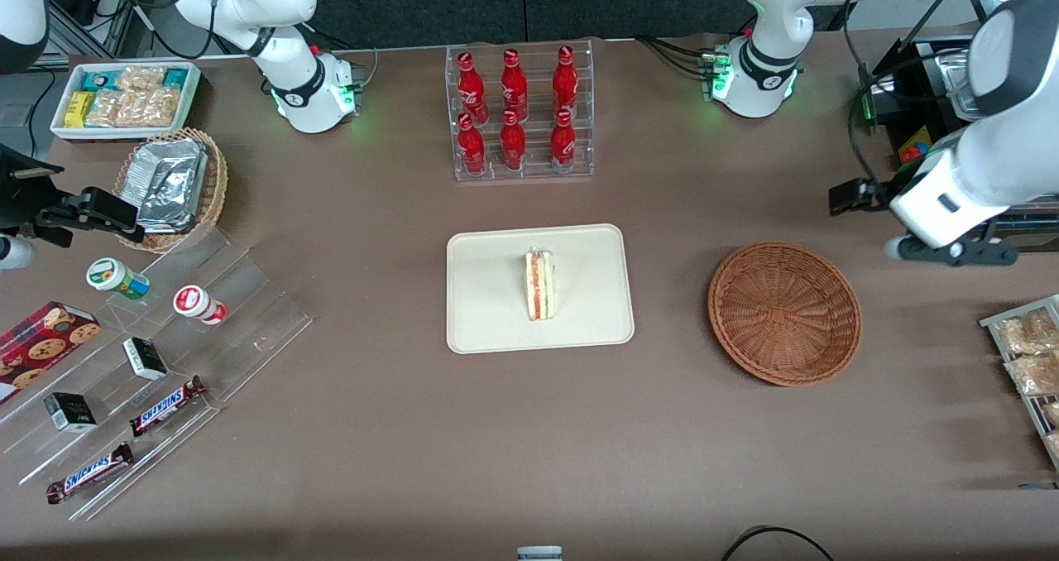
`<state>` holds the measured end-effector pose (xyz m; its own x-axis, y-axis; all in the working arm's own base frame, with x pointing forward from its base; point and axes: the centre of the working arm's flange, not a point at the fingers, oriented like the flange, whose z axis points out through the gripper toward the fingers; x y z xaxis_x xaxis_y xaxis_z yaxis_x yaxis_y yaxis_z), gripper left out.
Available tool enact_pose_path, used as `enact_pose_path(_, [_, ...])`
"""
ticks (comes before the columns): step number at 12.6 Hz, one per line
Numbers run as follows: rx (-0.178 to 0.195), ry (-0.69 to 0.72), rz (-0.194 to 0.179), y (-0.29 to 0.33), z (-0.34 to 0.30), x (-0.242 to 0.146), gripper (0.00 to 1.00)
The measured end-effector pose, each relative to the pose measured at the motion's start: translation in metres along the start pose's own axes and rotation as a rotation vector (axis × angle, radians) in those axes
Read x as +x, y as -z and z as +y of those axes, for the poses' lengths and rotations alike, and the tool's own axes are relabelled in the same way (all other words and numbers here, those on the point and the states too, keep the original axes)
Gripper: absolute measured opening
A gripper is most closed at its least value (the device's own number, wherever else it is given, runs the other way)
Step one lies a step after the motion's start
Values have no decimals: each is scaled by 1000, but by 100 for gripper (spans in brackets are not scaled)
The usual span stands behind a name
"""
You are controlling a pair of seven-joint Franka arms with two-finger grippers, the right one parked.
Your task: Place sandwich from basket to tray
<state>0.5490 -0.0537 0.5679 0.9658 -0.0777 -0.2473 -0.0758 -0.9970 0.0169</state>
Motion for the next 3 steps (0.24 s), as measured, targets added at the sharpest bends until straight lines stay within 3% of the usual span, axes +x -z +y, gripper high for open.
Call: enact_pose_path(3, [9,7,12,26,-6,-31,100])
